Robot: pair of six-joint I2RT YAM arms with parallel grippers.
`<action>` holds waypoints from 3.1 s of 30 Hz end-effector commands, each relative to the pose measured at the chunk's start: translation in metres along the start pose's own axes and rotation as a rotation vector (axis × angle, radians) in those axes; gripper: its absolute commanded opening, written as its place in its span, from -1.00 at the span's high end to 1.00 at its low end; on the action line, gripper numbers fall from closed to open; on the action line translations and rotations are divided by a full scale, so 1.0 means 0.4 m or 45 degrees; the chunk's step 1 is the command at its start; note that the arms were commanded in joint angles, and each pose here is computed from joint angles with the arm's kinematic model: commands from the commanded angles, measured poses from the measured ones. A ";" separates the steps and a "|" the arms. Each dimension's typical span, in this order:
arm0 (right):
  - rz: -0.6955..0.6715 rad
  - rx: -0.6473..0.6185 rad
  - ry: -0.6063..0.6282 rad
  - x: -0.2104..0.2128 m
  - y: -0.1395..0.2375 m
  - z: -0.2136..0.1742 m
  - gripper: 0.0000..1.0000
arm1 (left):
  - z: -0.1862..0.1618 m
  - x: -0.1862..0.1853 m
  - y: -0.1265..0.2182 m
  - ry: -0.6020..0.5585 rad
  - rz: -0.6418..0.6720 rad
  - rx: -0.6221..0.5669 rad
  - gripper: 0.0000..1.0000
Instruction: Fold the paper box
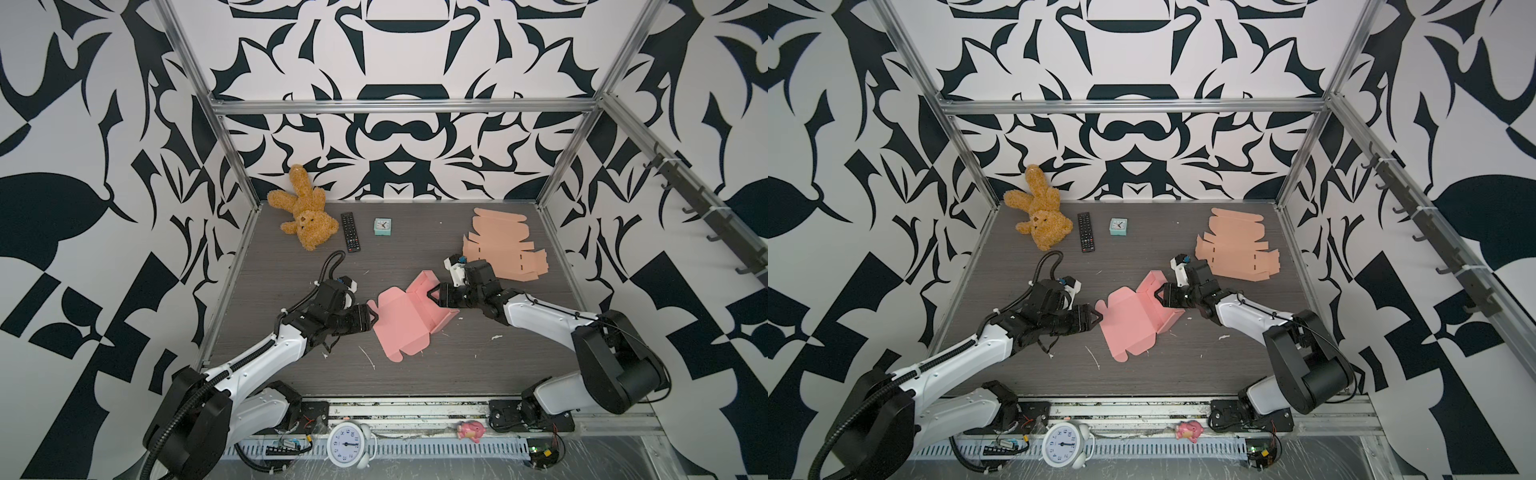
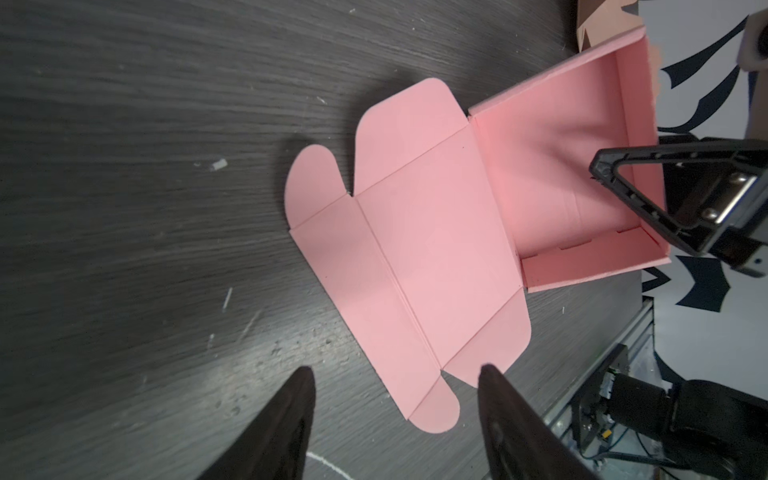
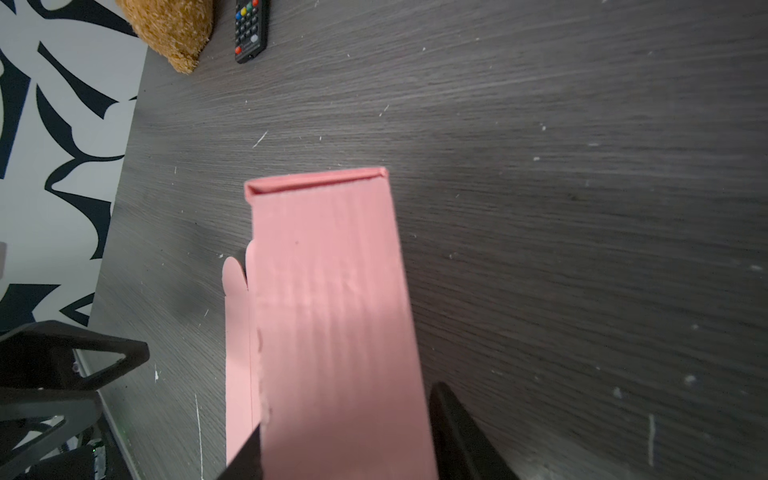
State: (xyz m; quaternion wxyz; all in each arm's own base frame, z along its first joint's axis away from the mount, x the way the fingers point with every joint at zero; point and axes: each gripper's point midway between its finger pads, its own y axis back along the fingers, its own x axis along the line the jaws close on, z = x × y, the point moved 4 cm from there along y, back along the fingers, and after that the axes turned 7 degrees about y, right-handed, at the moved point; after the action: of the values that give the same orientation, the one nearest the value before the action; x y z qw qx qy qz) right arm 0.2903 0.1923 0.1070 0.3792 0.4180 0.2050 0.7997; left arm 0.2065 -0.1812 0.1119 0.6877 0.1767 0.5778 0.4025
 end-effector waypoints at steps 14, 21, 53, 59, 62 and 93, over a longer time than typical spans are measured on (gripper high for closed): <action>0.003 -0.018 -0.065 -0.052 -0.001 -0.017 -0.03 | -0.016 0.000 -0.038 0.158 -0.128 0.057 -0.46; -0.001 -0.008 -0.083 -0.067 -0.011 -0.025 -0.04 | -0.022 0.016 -0.049 0.180 -0.110 0.056 -0.53; -0.013 0.011 -0.123 -0.110 -0.017 -0.058 -0.12 | 0.008 -0.029 -0.088 0.282 -0.296 0.049 0.17; -0.008 0.003 -0.124 -0.106 -0.012 -0.055 -0.18 | 0.011 -0.032 -0.086 0.277 -0.301 0.043 0.35; -0.009 0.002 -0.124 -0.105 -0.009 -0.054 -0.20 | 0.013 -0.035 -0.084 0.275 -0.305 0.040 0.41; -0.156 -0.184 0.051 -0.064 0.158 -0.032 -0.51 | 0.028 -0.078 -0.067 0.227 -0.365 0.045 0.78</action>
State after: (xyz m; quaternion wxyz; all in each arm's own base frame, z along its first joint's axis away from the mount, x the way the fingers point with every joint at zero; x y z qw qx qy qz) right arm 0.2663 0.1404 0.1262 0.4370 0.3784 0.1717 0.7977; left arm 0.2234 -0.2144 0.1055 0.6705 0.0721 0.6670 0.3169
